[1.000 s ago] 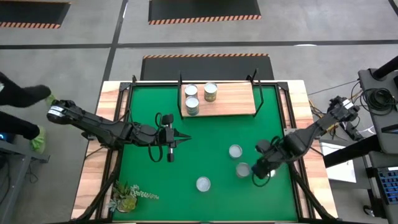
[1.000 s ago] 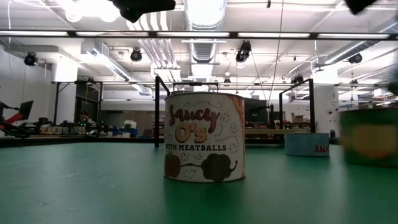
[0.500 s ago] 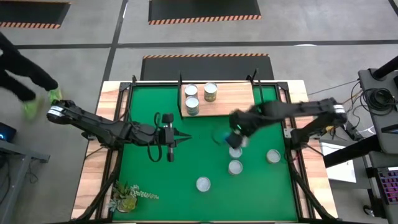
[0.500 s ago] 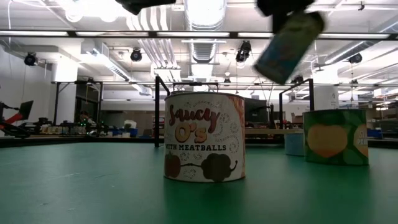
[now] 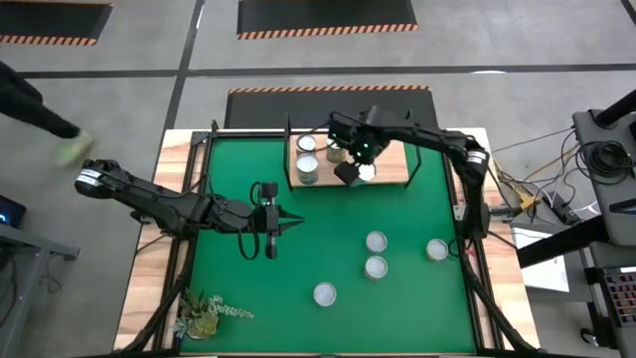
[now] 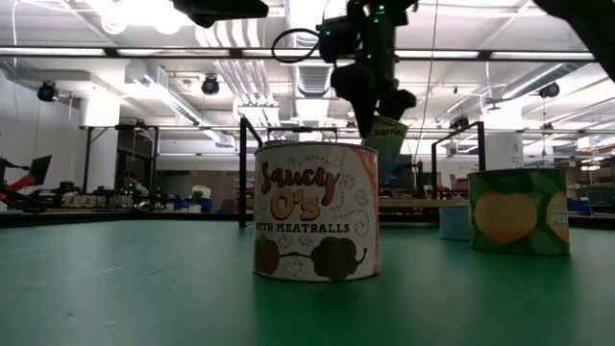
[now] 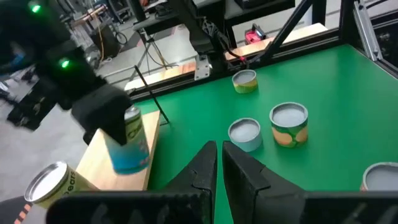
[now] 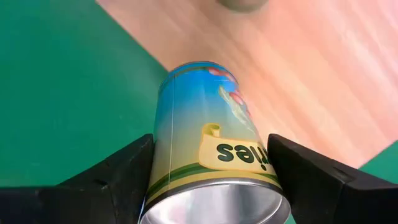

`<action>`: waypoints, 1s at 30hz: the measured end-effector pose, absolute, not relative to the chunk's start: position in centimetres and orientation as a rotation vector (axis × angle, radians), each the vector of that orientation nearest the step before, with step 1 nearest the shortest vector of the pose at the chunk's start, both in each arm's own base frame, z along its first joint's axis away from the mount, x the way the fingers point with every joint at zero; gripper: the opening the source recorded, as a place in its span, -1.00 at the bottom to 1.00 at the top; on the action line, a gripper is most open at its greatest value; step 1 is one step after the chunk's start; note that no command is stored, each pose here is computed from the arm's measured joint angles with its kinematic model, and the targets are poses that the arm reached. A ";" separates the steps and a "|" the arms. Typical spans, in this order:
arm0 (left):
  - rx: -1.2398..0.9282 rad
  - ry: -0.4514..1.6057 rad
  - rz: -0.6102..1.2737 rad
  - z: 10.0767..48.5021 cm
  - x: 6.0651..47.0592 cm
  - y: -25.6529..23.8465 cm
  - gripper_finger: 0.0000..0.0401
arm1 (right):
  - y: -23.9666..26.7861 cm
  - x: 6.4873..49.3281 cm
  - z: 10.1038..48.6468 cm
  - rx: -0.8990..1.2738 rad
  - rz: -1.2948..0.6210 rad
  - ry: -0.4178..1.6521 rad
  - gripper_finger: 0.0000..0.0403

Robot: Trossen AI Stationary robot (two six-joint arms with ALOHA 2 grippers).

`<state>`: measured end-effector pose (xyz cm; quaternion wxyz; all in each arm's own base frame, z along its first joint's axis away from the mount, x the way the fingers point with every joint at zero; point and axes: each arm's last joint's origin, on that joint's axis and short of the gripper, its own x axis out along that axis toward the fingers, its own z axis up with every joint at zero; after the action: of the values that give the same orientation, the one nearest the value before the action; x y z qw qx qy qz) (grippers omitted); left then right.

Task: Pick and place cans onto a shelf
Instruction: Put the canned cherries on the shelf

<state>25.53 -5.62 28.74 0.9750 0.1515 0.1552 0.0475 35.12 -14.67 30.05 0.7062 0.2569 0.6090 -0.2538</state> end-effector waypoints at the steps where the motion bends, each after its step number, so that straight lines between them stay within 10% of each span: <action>1: 0.309 0.310 0.095 28.8 25.5 -5.6 -0.96 | -15.0 35.4 30.1 0.565 -0.561 1.356 0.42; 30: 0.336 0.294 0.093 29.0 25.6 -5.6 -0.96 | -16.6 36.7 31.8 0.467 -0.537 1.309 0.70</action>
<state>25.59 -5.64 29.01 0.9741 0.1666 0.1458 0.0459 36.75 -16.60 31.82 0.7351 0.2124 0.5957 -0.2442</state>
